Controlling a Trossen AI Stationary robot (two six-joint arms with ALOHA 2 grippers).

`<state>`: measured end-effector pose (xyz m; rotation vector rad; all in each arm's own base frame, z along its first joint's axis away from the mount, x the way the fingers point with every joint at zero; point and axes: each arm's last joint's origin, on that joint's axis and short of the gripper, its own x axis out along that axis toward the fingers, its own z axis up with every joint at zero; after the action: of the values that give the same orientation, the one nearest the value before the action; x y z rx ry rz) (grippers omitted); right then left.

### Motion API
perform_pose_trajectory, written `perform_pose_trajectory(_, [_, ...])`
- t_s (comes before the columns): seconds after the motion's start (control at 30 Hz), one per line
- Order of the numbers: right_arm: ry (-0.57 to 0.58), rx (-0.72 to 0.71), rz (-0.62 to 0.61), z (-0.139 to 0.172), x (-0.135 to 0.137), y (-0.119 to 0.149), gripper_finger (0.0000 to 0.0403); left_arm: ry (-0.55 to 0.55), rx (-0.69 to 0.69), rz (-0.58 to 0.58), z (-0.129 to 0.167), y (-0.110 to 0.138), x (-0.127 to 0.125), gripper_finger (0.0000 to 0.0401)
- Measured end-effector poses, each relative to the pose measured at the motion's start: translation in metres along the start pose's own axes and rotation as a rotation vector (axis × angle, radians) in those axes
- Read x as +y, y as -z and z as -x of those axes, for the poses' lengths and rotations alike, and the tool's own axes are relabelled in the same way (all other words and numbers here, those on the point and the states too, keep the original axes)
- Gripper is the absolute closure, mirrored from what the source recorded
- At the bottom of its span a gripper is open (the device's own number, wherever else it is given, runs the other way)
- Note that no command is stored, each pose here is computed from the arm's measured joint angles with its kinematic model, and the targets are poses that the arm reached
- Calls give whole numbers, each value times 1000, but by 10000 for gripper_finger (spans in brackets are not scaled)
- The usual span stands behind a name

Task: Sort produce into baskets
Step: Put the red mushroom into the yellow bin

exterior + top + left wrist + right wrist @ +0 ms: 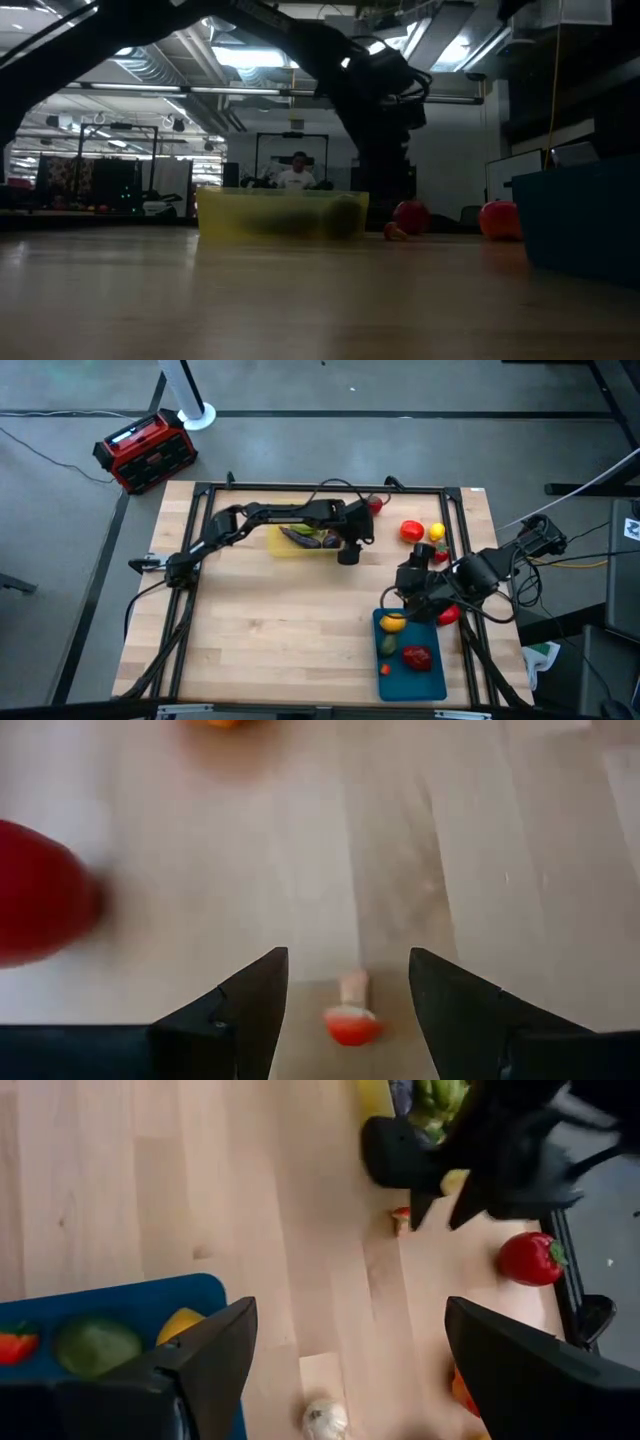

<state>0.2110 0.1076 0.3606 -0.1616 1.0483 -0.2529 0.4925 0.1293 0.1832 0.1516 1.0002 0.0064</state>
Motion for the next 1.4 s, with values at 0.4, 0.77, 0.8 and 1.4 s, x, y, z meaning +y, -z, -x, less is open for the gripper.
perform_pose_trajectory(0.4, [-4,-13,-7,0,0,-2,84,-58,50,-62,-3,-2,-15,196])
perform_pose_trajectory(0.77, [-5,-14,-9,0,0,-2,84,-85,73,-51,-9,2,-12,196])
perform_pose_trajectory(0.8, [-5,-14,-9,0,0,-2,84,-82,81,-51,-13,4,-12,196])
perform_pose_trajectory(1.4, [-6,-14,-14,0,0,-2,84,-68,169,-63,-36,20,-13,196])
